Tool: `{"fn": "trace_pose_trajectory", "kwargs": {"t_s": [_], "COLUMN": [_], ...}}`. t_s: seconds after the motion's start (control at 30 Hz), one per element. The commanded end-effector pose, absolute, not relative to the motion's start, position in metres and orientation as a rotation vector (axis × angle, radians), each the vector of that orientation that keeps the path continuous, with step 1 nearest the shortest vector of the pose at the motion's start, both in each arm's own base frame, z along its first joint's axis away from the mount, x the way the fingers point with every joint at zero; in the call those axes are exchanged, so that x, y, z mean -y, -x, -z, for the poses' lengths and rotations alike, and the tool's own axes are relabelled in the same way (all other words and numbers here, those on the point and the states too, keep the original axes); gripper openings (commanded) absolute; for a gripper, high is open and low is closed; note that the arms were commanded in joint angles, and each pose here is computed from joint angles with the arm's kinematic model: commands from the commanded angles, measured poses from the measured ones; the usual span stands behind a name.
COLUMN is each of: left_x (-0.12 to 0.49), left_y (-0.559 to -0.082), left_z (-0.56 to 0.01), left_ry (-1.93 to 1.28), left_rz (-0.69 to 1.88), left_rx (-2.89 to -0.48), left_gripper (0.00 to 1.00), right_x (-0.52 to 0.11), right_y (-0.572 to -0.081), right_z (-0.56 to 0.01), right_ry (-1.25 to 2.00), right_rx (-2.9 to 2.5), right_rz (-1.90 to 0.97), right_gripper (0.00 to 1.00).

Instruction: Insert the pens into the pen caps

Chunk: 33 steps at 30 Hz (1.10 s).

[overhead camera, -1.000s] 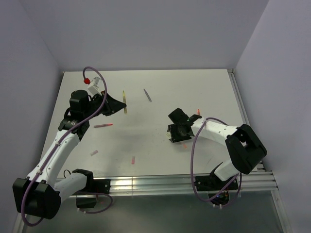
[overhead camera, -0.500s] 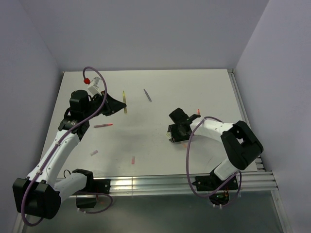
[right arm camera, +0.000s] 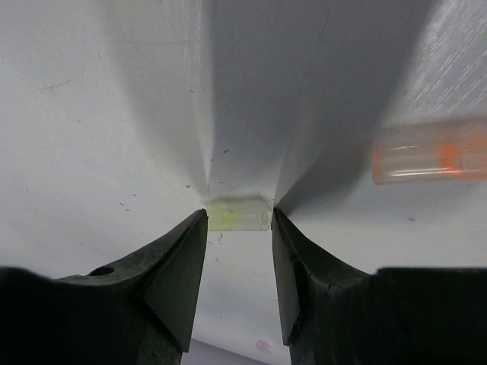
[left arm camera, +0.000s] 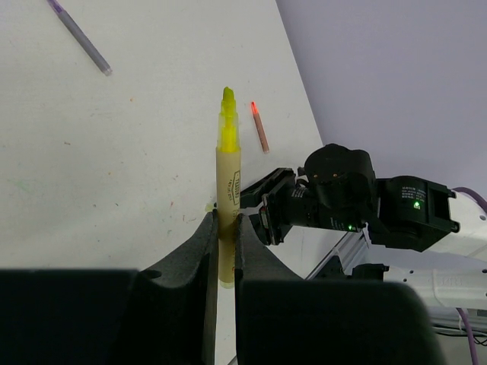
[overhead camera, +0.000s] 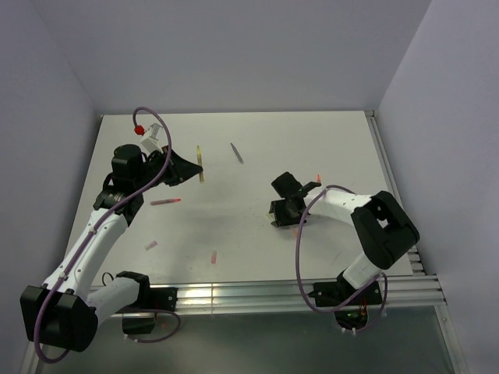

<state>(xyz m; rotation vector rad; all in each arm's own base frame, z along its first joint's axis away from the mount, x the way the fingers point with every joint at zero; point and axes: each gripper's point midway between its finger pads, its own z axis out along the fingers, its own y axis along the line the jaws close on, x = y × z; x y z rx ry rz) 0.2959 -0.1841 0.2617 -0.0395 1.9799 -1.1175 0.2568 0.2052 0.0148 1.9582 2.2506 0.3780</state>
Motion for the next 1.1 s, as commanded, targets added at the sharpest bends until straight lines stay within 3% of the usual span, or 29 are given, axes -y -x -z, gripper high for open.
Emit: {"fn": "trace_pose_trajectory", "kwargs": {"t_s": [0.0,0.53,0.73,0.87,1.07], "left_x": [0.183,0.183,0.183,0.183,0.183], "left_y": [-0.299,-0.299,-0.298,-0.299,-0.299], "left_z": [-0.275,-0.275,-0.276,-0.275,-0.275], "left_ry": [0.013,0.015,0.014,0.014,0.018], "left_rz": [1.111,1.112,1.116,1.116,1.111], "left_rx": [-1.918,-1.92,-1.919,-1.919,-1.92], "left_gripper": [0.0,0.0,0.0,0.0,0.0], "right_x": [-0.198,-0.187,-0.185,-0.186,-0.197], "right_y": [-0.265,-0.282,-0.29,-0.294,-0.293], "right_z": [-0.012,-0.012,-0.014,-0.019,-0.021], "right_ry": [-2.115,-1.805,-1.64,-1.58,-1.572], "right_rx": [-2.118,-2.316,-2.384,-2.411,-2.434], "right_rz": [-0.318,-0.009,0.053,0.076,0.052], "right_gripper": [0.47,0.25,0.3,0.42,0.45]}}
